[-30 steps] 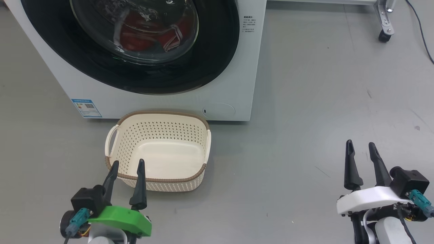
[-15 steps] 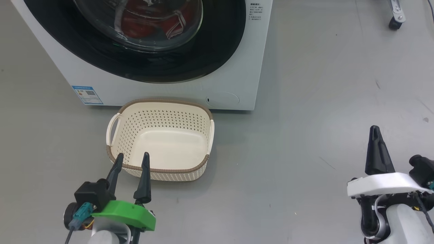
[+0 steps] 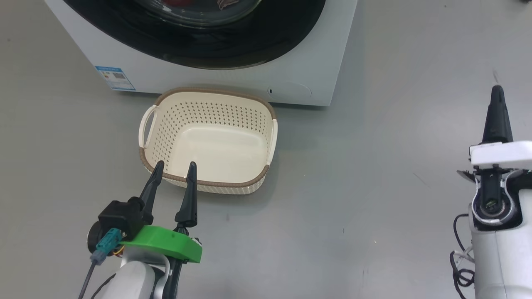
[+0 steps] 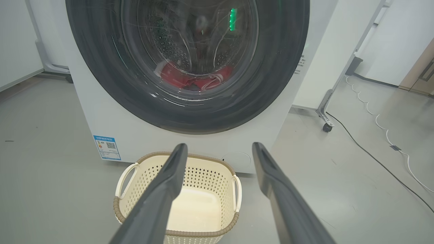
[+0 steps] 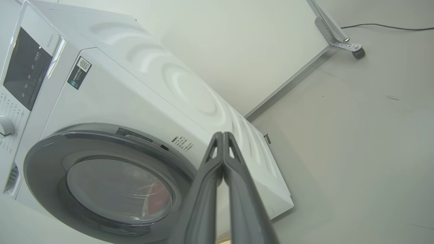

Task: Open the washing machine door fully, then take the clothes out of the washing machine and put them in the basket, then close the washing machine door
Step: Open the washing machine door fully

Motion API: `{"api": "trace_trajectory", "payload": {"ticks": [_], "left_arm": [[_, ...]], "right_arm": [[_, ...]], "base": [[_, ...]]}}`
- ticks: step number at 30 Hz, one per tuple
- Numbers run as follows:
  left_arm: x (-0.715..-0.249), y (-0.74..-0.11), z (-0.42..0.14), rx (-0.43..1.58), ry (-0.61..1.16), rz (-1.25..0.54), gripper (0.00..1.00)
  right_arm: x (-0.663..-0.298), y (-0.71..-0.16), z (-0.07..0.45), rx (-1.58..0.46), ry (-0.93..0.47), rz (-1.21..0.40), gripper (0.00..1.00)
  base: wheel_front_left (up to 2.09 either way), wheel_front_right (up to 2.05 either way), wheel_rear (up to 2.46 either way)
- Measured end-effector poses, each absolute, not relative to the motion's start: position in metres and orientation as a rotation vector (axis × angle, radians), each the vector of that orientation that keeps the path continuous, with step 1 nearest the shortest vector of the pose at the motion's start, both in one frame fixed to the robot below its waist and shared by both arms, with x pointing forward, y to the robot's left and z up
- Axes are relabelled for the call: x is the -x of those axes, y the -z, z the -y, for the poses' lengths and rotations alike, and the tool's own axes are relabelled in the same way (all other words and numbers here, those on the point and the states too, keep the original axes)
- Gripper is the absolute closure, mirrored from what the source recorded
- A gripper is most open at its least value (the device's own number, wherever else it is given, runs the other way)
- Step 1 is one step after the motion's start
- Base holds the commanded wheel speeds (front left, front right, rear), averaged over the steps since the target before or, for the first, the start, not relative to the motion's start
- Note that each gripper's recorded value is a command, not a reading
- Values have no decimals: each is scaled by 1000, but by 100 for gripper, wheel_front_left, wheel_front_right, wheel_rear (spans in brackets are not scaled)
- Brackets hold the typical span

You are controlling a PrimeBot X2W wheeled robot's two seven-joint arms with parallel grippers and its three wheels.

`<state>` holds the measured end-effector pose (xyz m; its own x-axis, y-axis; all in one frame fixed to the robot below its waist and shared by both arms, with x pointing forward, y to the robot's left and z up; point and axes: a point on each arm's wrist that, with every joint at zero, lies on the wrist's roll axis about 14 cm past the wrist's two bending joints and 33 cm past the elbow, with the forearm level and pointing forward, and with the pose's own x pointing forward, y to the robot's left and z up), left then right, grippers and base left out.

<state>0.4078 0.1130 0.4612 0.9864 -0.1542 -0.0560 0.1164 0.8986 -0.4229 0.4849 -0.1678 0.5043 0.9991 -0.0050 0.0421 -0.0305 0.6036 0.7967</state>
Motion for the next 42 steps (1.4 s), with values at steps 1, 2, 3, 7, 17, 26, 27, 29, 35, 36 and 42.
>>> {"api": "trace_trajectory", "payload": {"ticks": [1,2,3,7,17,26,27,29,35,36,42], "left_arm": [[-409,-460,-114,437,137,-91,0],[-410,-459,-115,441,132,-92,0],[-411,-459,-116,443,128,-93,0],[-416,-454,-119,445,120,-102,0],[-427,-445,-124,459,104,-119,0],[-438,-433,-130,455,86,-140,0],[-439,-431,-131,457,84,-142,0],[-441,-429,-133,465,76,-146,0],[-443,-416,-139,468,54,-175,0],[-443,-415,-139,467,52,-179,0],[-443,-409,-139,471,50,-196,0]], "right_arm": [[-491,-507,165,-942,-29,40,100],[-498,-509,161,-960,-43,38,100],[-504,-511,158,-973,-56,36,100],[-528,-518,153,-936,-115,23,100],[-582,-527,129,-978,-211,-34,100],[-626,-528,95,-1063,-303,-126,100],[-630,-528,91,-1073,-314,-137,100],[-638,-526,83,-1095,-333,-164,100],[-660,-524,53,-1166,-397,-252,100],[-662,-524,49,-1174,-405,-265,100],[-673,-520,24,-1236,-453,-339,100]], "base": [[0,0,0],[0,0,0],[0,0,0],[0,0,0],[0,0,0],[0,0,0],[0,0,0],[0,0,0],[0,0,0],[0,0,0],[0,0,0]]}}
